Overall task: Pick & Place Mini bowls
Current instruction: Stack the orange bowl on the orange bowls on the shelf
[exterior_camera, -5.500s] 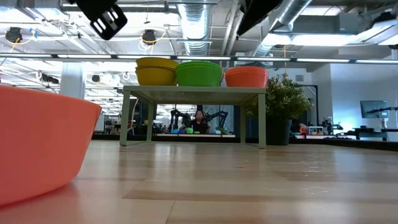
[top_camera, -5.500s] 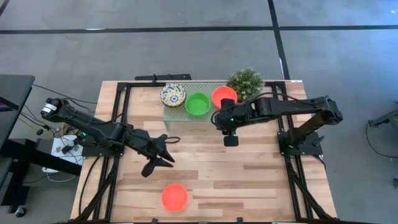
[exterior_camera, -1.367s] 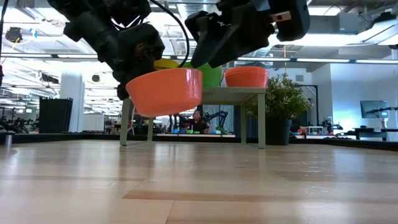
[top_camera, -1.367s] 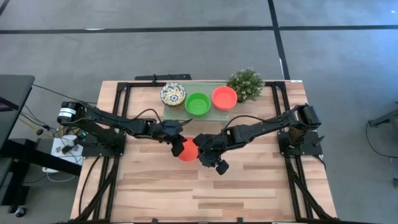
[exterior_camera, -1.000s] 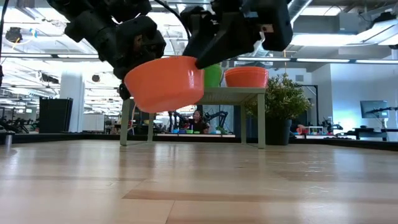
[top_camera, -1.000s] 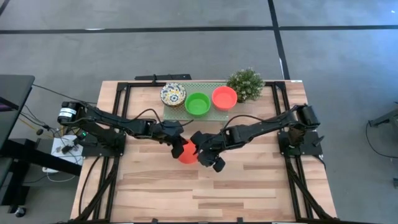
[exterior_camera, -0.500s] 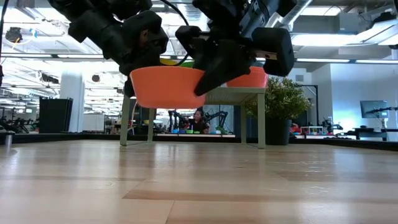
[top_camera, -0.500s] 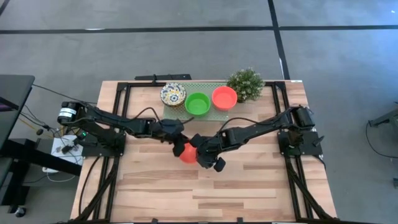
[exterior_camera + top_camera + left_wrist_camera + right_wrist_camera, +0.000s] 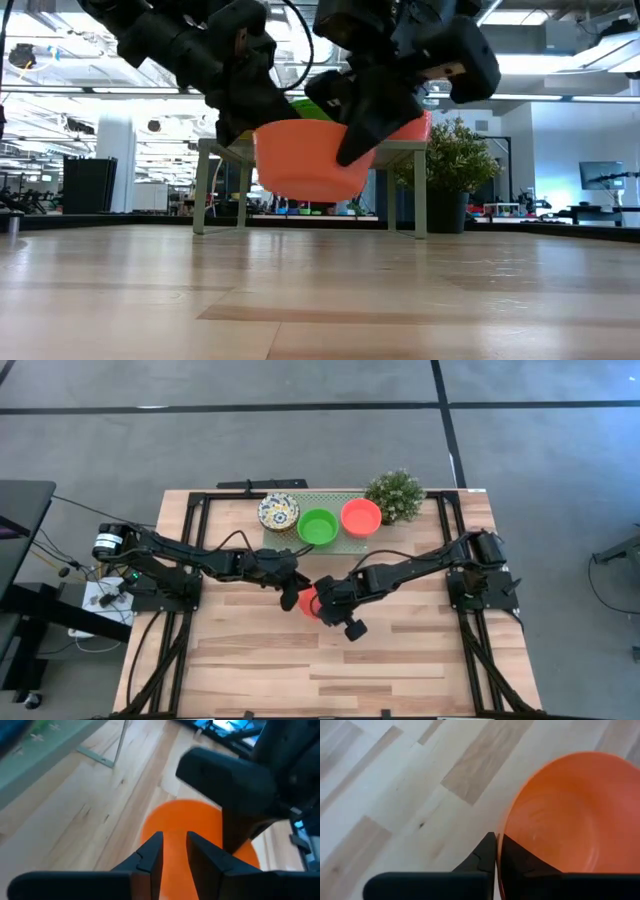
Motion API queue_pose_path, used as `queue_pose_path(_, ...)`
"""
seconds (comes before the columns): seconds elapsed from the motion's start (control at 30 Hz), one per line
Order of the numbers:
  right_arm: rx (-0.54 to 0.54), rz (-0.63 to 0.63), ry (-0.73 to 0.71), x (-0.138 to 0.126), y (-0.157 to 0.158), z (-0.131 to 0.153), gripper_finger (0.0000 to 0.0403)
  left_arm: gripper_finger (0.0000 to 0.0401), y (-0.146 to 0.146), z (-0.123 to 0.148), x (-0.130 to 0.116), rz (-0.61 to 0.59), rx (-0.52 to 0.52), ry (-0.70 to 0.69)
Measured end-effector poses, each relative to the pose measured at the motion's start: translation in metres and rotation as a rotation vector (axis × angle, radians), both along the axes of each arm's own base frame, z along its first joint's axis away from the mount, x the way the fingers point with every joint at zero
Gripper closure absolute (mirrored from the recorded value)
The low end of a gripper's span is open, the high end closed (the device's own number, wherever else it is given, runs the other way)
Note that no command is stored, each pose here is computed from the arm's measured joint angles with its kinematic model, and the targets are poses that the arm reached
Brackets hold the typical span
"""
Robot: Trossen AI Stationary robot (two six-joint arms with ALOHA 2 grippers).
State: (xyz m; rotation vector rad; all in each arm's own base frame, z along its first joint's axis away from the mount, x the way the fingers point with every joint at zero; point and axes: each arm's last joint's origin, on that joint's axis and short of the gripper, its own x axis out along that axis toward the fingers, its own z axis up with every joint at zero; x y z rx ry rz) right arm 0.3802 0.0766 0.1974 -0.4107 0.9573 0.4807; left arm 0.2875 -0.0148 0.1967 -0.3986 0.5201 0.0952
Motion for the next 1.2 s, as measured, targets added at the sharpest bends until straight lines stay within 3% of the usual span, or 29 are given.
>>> queue_pose_path(0.17, 0.037, -0.086, 0.118, -0.01, 0.008, -0.004, 0.0399, 0.0315, -0.004, 0.0, 0.0, -0.013, 0.011, -0.002)
queue_pose_path(0.33, -0.014, -0.084, 0.137, -0.018, 0.022, -0.001, 0.0398, 0.0316, -0.016, 0.008, -0.004, -0.069, 0.03, -0.031)
queue_pose_path(0.53, -0.239, -0.136, 0.1, -0.034, 0.036, 0.033, 0.04, 0.0341, -0.033, 0.04, -0.022, -0.184, 0.121, -0.166)
queue_pose_path(0.67, -0.367, -0.235, 0.023, -0.051, 0.033, 0.065, 0.0401, 0.0372, -0.04, 0.064, -0.039, -0.254, 0.248, -0.271)
queue_pose_path(0.8, -0.445, -0.368, -0.058, -0.071, 0.017, 0.096, 0.0401, 0.0394, -0.042, 0.084, -0.056, -0.261, 0.331, -0.356)
queue_pose_path(0.97, -0.427, -0.507, -0.147, -0.089, -0.019, 0.132, 0.0402, 0.0394, -0.035, 0.099, -0.075, -0.206, 0.404, -0.377)
queue_pose_path(1.2, -0.423, -0.649, -0.153, -0.099, -0.076, 0.15, 0.0402, 0.0393, -0.029, 0.103, -0.085, -0.105, 0.445, -0.345)
